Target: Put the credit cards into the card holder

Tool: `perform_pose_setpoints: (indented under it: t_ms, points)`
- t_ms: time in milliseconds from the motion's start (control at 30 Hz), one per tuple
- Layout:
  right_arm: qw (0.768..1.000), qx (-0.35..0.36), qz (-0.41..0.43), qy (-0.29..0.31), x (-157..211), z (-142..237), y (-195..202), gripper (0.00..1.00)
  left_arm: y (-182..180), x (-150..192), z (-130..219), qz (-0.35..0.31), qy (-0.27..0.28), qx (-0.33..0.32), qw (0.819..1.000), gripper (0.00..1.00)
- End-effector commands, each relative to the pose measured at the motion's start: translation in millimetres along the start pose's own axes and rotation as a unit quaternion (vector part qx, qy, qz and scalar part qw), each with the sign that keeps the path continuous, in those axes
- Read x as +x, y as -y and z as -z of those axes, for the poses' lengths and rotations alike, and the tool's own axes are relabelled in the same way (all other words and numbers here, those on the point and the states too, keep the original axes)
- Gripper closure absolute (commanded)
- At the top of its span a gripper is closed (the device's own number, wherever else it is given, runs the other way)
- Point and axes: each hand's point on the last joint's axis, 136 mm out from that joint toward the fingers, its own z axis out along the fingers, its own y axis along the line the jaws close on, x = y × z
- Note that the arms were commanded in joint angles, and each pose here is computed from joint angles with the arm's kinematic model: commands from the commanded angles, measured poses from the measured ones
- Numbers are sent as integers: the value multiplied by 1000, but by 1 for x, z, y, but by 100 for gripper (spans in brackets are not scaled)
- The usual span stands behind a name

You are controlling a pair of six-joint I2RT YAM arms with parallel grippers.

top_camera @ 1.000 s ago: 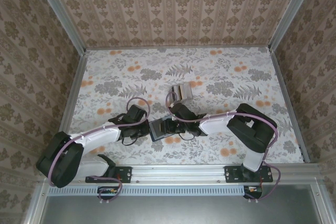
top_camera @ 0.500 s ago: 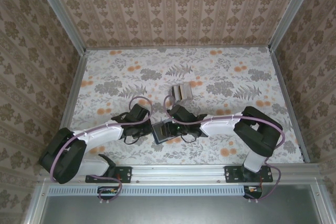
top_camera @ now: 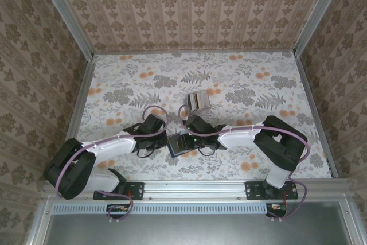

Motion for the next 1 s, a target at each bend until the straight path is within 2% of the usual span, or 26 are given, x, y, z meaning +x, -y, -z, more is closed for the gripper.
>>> perform_pose_setpoints:
  t_ms: [0, 300, 500, 633, 867, 967]
  points:
    - [999, -30, 26, -35, 15, -11, -19, 66, 2, 28, -15, -4, -58, 3, 998, 97]
    - [996, 5, 91, -3, 9, 7, -15, 65, 3, 29, -13, -12, -60, 0, 998, 97]
    - [997, 17, 74, 29, 4, 38, -6, 61, -10, 19, 3, -9, -26, -18, 999, 97]
    - [994, 56, 73, 57, -1, 61, 10, 57, -15, 10, 21, -16, -1, -20, 1000, 96]
    - [980, 170, 100, 31, 0, 77, 54, 54, -9, 25, 38, -15, -14, 38, 999, 84]
    - [977, 180, 108, 22, 1, 72, 57, 49, 4, 33, 36, -7, -26, 88, 996, 75]
